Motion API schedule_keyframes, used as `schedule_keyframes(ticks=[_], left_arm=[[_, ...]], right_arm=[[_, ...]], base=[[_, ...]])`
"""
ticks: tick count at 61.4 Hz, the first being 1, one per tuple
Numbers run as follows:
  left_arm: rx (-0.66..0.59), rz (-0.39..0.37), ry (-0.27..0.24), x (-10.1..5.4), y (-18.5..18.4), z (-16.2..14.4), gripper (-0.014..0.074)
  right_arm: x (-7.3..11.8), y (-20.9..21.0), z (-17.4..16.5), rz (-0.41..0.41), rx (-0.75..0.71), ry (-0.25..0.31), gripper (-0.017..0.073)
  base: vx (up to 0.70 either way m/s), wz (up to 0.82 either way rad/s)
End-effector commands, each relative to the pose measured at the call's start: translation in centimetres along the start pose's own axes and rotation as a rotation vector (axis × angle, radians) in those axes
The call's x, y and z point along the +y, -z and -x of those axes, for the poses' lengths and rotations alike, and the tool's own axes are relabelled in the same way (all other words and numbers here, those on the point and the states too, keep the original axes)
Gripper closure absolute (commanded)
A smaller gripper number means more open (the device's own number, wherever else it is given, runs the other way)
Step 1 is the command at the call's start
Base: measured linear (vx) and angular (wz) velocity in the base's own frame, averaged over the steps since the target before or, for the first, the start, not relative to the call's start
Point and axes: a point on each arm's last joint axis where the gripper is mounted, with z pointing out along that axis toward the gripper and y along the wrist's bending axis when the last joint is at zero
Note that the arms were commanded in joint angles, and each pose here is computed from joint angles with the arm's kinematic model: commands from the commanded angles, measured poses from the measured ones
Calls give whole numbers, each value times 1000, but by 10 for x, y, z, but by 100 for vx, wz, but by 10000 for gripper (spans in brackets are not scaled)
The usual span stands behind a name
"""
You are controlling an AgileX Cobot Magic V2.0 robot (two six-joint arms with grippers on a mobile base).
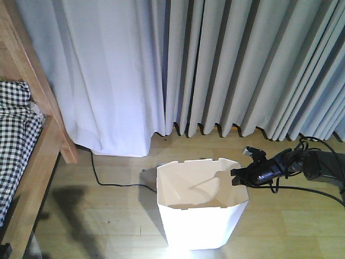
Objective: Move trash bin to bedside with robot
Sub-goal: 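Lower the bin to the floor near the bed with the right gripper, then open the right gripper and lift it away from the bin rim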
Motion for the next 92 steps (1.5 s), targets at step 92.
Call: schedule_keyframes(ticks=[92], left_arm=[[-72,8,5,0,-1,1,601]], right_arm=[[-23,102,36,12,63,91,36]], base=[[0,0]])
